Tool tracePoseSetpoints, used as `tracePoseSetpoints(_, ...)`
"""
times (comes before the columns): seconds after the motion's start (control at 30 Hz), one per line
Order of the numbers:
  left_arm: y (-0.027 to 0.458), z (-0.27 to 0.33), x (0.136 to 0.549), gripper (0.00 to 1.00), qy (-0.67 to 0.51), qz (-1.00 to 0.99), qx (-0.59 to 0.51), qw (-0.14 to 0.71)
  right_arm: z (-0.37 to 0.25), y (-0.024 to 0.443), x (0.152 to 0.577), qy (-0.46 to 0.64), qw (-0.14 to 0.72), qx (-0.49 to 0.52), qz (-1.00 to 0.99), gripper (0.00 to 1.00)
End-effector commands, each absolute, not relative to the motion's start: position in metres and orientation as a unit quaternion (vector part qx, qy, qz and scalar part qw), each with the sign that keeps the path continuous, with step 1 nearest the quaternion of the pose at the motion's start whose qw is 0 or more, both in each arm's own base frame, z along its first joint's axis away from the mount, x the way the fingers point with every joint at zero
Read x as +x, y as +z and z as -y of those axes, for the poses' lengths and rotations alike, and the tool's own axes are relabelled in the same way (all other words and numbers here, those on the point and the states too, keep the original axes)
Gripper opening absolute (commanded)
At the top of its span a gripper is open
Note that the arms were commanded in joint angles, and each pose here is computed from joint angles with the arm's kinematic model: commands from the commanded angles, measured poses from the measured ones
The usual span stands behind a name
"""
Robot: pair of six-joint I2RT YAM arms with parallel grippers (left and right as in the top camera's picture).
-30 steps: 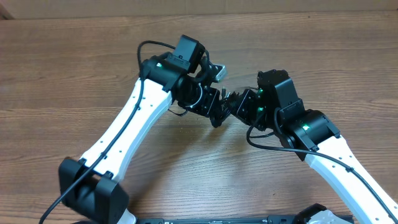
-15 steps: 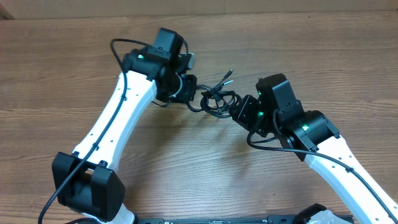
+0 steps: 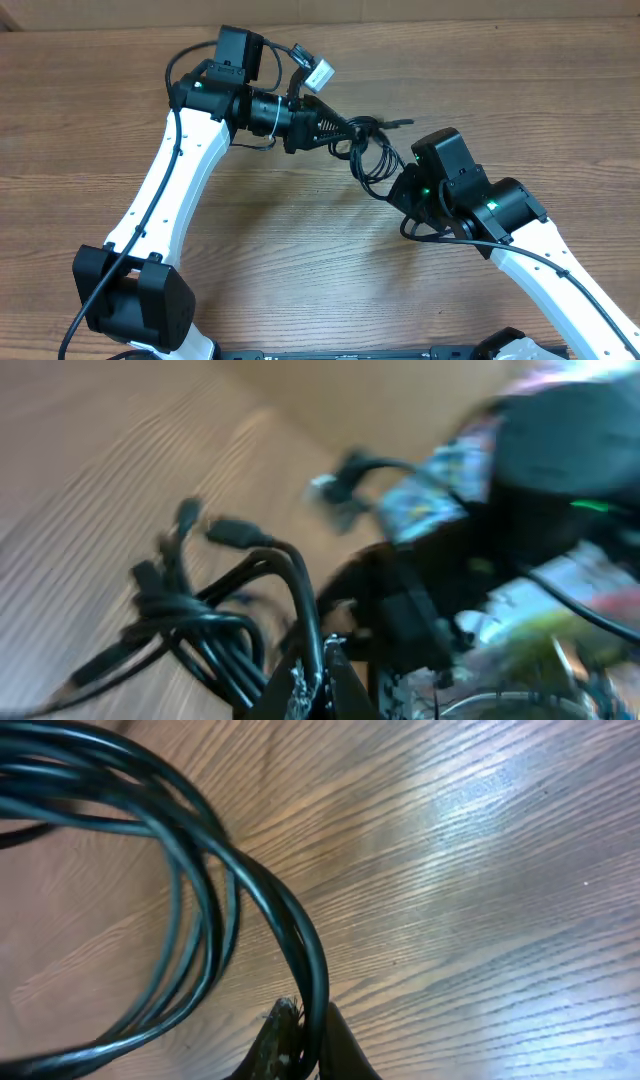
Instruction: Untangle cables
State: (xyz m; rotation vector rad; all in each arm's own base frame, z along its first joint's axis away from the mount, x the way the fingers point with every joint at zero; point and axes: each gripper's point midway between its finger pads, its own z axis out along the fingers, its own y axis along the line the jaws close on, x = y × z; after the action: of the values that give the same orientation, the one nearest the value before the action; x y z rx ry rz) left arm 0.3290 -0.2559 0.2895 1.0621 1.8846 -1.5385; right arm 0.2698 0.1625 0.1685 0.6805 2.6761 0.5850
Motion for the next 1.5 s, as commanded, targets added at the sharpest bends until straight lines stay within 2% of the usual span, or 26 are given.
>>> tracePoseSetpoints(0.0, 0.327, 0.256, 0.312, 0.04, -0.617, -0.560, 0.458, 0.309, -0.160, 0.177, 0.274, 0.208, 0.178, 0.235, -0.933, 0.06)
tracePoseSetpoints(0.07, 0.323, 0.256, 0.315, 0.04, -0.608, -0.569, 0.459, 0.310, -0.160, 0.177, 0.274, 0.207, 0.178, 0.235, -0.933, 0.16)
tracePoseSetpoints(0.13, 0.311, 0.257, 0.322, 0.04, -0.579, -0.598, 0.461, 0.310, -0.160, 0.177, 0.274, 0.206, 0.180, 0.228, -0.934, 0.32)
tracePoseSetpoints(0.17, 0.301, 0.256, 0.328, 0.04, -0.556, -0.625, 0.456, 0.304, -0.160, 0.180, 0.277, 0.204, 0.194, 0.194, -0.940, 0.59)
tracePoseSetpoints(0.2, 0.298, 0.255, 0.330, 0.04, -0.549, -0.633, 0.454, 0.302, -0.160, 0.182, 0.278, 0.204, 0.197, 0.187, -0.940, 0.71)
tracePoseSetpoints(0.23, 0.294, 0.255, 0.333, 0.04, -0.538, -0.644, 0.454, 0.302, -0.160, 0.190, 0.280, 0.206, 0.208, 0.176, -0.940, 1.00)
tracePoseSetpoints(0.4, 0.290, 0.254, 0.338, 0.04, -0.524, -0.655, 0.451, 0.304, -0.165, 0.241, 0.290, 0.242, 0.278, 0.129, -0.921, 1.00)
tracePoseSetpoints(0.53, 0.293, 0.255, 0.342, 0.04, -0.538, -0.675, 0.417, 0.284, -0.175, 0.254, 0.298, 0.255, 0.312, 0.110, -0.908, 1.00)
tracePoseSetpoints(0.67, 0.294, 0.256, 0.343, 0.04, -0.552, -0.694, 0.383, 0.258, -0.163, 0.257, 0.319, 0.194, 0.375, 0.134, -0.897, 1.00)
tracePoseSetpoints(0.83, 0.305, 0.258, 0.335, 0.04, -0.585, -0.675, 0.376, 0.245, -0.167, 0.244, 0.338, 0.158, 0.393, 0.144, -0.894, 1.00)
tracePoseSetpoints(0.97, 0.315, 0.258, 0.328, 0.04, -0.613, -0.651, 0.378, 0.239, -0.145, 0.224, 0.363, 0.074, 0.421, 0.189, -0.884, 1.00)
tracePoseSetpoints(1.03, 0.311, 0.255, 0.332, 0.04, -0.603, -0.662, 0.373, 0.242, -0.127, 0.222, 0.362, 0.044, 0.429, 0.236, -0.871, 1.00)
tracePoseSetpoints(1.2, 0.267, 0.232, 0.372, 0.04, -0.490, -0.787, 0.290, 0.236, -0.092, 0.233, 0.345, 0.030, 0.422, 0.314, -0.850, 1.00)
tracePoseSetpoints(1.47, 0.256, 0.218, 0.381, 0.04, -0.458, -0.814, 0.267, 0.237, -0.026, 0.226, 0.311, -0.047, 0.382, 0.386, -0.838, 1.00)
